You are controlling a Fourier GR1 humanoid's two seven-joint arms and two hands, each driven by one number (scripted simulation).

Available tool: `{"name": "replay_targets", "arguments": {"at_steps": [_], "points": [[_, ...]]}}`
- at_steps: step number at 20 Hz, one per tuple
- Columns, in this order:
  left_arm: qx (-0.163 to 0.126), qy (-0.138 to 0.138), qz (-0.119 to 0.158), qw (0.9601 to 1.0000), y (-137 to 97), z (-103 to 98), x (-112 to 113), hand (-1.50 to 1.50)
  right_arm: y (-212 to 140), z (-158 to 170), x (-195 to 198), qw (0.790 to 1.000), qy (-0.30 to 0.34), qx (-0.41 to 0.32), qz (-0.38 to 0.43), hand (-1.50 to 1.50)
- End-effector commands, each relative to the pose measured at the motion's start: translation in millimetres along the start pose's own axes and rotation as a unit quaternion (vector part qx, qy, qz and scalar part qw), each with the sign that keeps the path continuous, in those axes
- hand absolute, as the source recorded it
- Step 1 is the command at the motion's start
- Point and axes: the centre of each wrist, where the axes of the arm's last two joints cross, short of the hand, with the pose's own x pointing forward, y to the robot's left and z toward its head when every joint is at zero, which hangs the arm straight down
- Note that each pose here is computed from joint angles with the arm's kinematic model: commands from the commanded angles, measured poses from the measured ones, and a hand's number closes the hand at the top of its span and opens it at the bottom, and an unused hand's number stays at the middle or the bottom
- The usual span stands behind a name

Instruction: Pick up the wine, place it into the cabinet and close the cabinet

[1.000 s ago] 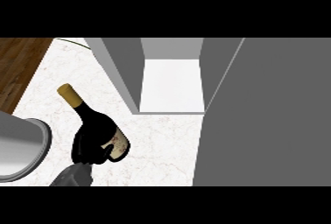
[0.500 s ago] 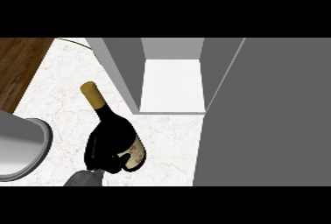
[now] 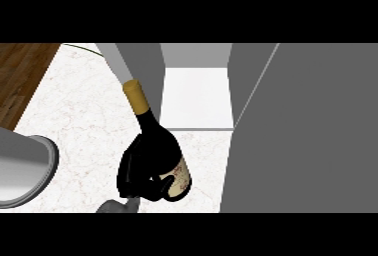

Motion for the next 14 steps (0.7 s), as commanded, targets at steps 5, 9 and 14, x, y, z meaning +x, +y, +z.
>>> {"name": "replay_targets", "arguments": {"at_steps": [5, 9, 14], "points": [[0.036, 0.021, 0.011, 0.9991, -31, -4, -13, 1.5, -2, 10, -3, 1.0, -0.002, 0.017, -0.017, -1.5], [0.054, 0.02, 0.001, 0.9984, -10, -9, -24, 1.5, 1, 10, -6, 1.0, -0.003, 0.016, -0.011, -1.5], [0.036, 0.022, -0.009, 0.9991, -19, -36, -36, 1.5, 8, 13, 9, 1.0, -0.003, 0.016, -0.019, -1.5]]}}
